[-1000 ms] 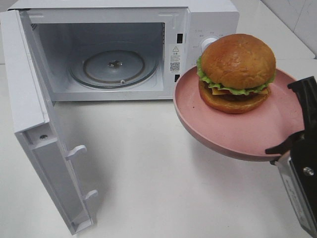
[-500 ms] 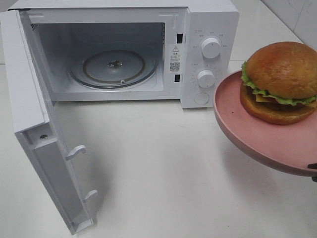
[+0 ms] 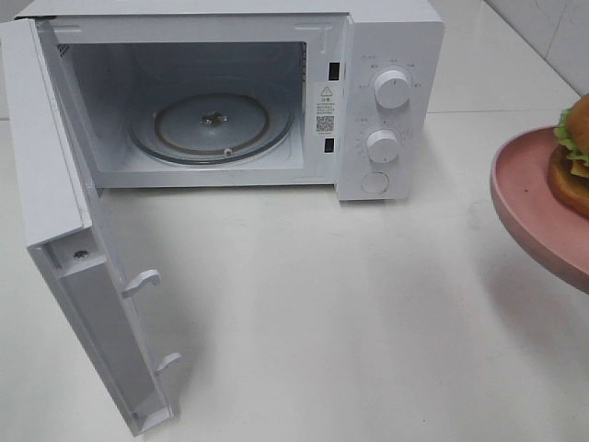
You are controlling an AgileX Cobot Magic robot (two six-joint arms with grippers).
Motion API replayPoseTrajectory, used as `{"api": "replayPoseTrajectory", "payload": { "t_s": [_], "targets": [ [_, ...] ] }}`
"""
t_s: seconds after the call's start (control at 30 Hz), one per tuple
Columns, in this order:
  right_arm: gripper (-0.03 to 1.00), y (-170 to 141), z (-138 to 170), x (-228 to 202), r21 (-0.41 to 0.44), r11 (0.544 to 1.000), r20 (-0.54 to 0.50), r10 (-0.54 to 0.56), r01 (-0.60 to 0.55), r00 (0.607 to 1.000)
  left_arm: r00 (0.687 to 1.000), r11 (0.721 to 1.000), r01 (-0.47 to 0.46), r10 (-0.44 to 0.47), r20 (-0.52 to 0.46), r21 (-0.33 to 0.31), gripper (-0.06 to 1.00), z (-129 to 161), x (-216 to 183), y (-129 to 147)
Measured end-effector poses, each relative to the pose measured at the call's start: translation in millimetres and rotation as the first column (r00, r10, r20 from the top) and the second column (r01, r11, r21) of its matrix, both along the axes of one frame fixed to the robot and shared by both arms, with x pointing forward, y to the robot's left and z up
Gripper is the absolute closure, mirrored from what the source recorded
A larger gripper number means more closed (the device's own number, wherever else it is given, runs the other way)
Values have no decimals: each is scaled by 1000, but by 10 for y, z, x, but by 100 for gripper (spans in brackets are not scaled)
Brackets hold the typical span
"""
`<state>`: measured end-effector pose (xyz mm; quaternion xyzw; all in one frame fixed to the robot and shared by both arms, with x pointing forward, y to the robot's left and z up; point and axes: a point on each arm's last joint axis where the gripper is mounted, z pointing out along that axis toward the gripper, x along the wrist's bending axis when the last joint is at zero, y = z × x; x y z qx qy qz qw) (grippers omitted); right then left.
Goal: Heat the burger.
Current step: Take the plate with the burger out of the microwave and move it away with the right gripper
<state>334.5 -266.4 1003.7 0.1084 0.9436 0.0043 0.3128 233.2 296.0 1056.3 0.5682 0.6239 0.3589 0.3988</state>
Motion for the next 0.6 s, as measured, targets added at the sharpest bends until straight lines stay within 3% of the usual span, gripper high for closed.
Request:
{"api": "replayPoseTrajectory", "payload": {
  "t_s": [0.27, 0.4, 0.6],
  "targets": [
    [91, -82, -28, -3, 23, 982, 13, -188, 188, 982, 1000, 1000, 0, 0, 0, 0, -4, 0, 0, 0],
    [91, -123, -139, 3, -9, 962, 7, -274, 274, 962, 1000, 1000, 0, 0, 0, 0, -4, 0, 0, 0],
    [91, -136, -147, 22, 29, 938, 37, -346, 345, 937, 1000, 1000, 0, 0, 0, 0, -4, 0, 0, 0]
  ]
}}
